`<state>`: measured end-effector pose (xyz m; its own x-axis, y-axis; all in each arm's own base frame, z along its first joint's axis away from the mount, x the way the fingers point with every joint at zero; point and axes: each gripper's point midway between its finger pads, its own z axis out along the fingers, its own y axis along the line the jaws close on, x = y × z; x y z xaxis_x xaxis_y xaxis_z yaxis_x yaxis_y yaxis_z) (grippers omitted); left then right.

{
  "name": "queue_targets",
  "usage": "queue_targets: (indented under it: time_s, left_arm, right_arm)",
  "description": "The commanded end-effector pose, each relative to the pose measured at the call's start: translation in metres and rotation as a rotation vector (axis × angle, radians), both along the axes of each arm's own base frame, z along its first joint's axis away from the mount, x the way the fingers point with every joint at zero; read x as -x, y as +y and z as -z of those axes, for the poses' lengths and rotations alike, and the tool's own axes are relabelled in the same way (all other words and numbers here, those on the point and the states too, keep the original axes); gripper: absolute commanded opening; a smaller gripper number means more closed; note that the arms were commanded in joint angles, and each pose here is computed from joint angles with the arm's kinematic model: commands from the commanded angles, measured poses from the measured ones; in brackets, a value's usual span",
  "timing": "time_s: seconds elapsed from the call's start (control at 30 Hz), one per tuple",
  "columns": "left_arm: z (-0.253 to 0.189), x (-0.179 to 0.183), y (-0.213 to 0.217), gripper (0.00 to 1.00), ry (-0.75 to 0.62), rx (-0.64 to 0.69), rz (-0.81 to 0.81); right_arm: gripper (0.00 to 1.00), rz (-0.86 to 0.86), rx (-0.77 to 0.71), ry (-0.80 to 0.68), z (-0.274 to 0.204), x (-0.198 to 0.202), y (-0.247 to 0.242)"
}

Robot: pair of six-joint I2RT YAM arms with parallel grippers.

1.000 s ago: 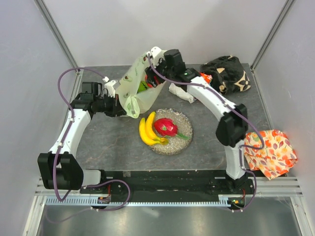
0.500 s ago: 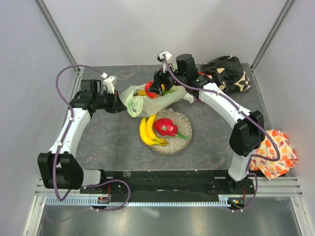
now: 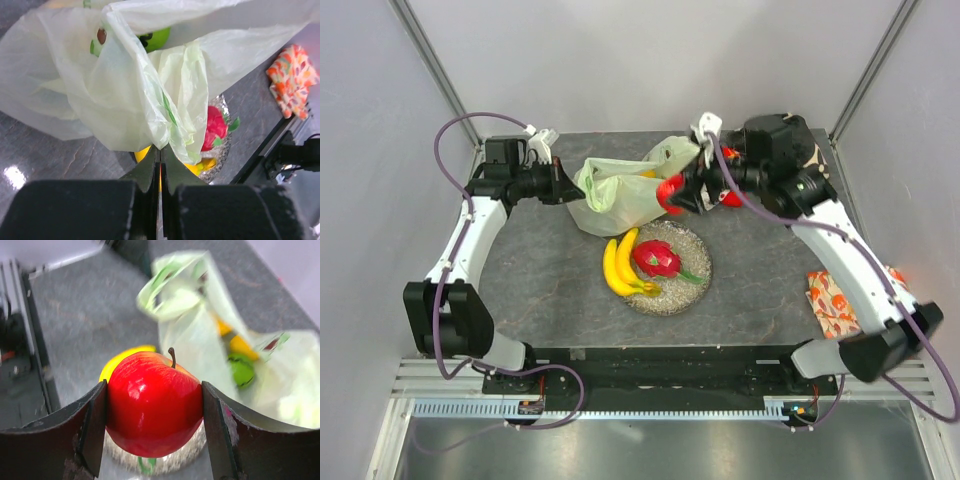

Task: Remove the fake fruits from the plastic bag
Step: Place the fake fruit on the plate.

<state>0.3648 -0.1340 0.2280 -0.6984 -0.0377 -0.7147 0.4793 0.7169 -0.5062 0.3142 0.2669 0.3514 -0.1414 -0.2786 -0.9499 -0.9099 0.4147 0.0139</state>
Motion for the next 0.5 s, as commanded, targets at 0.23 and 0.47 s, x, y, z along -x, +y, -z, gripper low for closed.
queue_targets:
  time_s: [0.23,0.47]
  left_arm:
    - [-0.051,-0.020,-0.017,0.02,-0.061,0.141,0.024]
    - [-0.043,-0.011,-0.014,0.02,-0.054,0.119,0.018]
  right_arm:
    - [0.26,-0.033,0.376,0.121,0.160,0.004,-0.046]
    - [0.23,0.010,0.439,0.157,0.217,-0.053,-0.036]
